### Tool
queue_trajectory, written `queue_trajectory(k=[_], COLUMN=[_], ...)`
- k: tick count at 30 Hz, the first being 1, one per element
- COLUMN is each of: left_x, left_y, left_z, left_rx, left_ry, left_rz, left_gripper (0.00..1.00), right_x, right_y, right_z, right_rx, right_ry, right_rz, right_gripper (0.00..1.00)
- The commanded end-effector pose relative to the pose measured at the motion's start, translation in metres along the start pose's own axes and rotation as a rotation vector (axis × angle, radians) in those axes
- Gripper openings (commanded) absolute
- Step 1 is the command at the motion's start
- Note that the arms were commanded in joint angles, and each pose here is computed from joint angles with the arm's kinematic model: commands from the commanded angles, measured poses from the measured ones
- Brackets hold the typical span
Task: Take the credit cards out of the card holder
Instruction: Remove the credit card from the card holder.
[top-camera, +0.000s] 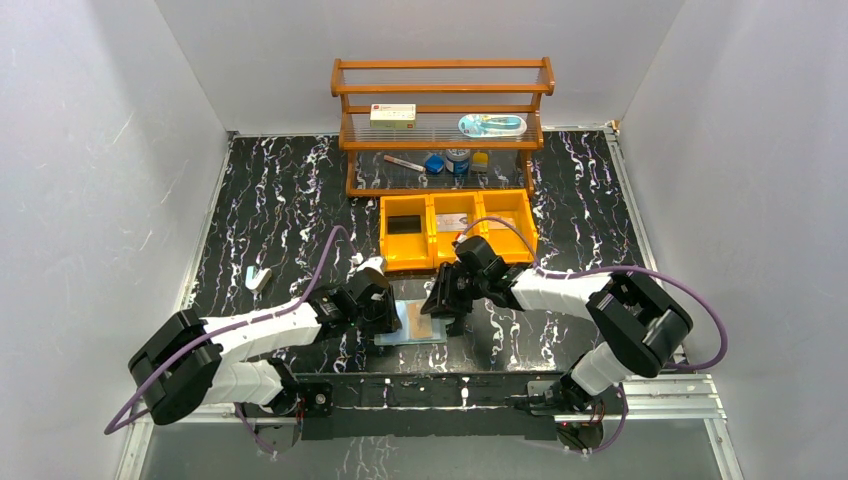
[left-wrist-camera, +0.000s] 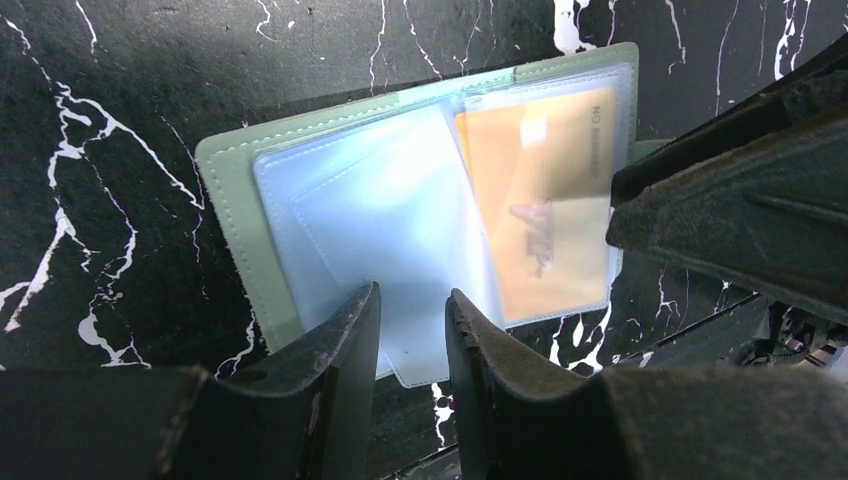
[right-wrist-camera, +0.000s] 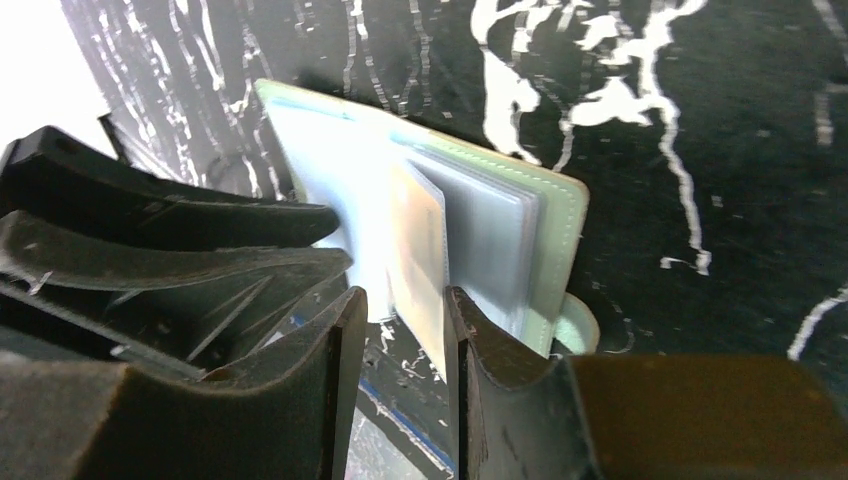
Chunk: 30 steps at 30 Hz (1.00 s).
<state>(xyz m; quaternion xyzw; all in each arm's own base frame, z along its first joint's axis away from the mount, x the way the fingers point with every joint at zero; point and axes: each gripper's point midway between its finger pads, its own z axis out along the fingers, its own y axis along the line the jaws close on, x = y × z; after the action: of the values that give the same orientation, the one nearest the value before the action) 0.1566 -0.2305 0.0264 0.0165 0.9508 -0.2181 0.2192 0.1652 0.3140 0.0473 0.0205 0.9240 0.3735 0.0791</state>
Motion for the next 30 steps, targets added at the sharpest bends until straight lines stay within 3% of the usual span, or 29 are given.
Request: queue_trajectory(k=[1, 9, 30], left_x=[0.013, 0.008, -0.012], left_y=[0.011, 0.014, 0.058], left_z=[0.000, -0.009, -0.046], left_rx=[-0.030, -0.040, -0.248], left_ry=[0.040, 0.004, -0.156], left_rz=[0.003, -0.016, -0.126], left_gripper=[0.29, 0.27, 0.27], right_x=[-0.006, -0.010, 0.011], right_y=[0.061, 0.071, 0.109], right_z=[-0.010, -0.002, 0.038], right_rx=[-0.198, -0.202, -0.229], right_ry=[0.009, -0.011, 0.093], right_rz=[-0.088, -0.101, -0.149], right_gripper=[0.42, 0.42, 0.38])
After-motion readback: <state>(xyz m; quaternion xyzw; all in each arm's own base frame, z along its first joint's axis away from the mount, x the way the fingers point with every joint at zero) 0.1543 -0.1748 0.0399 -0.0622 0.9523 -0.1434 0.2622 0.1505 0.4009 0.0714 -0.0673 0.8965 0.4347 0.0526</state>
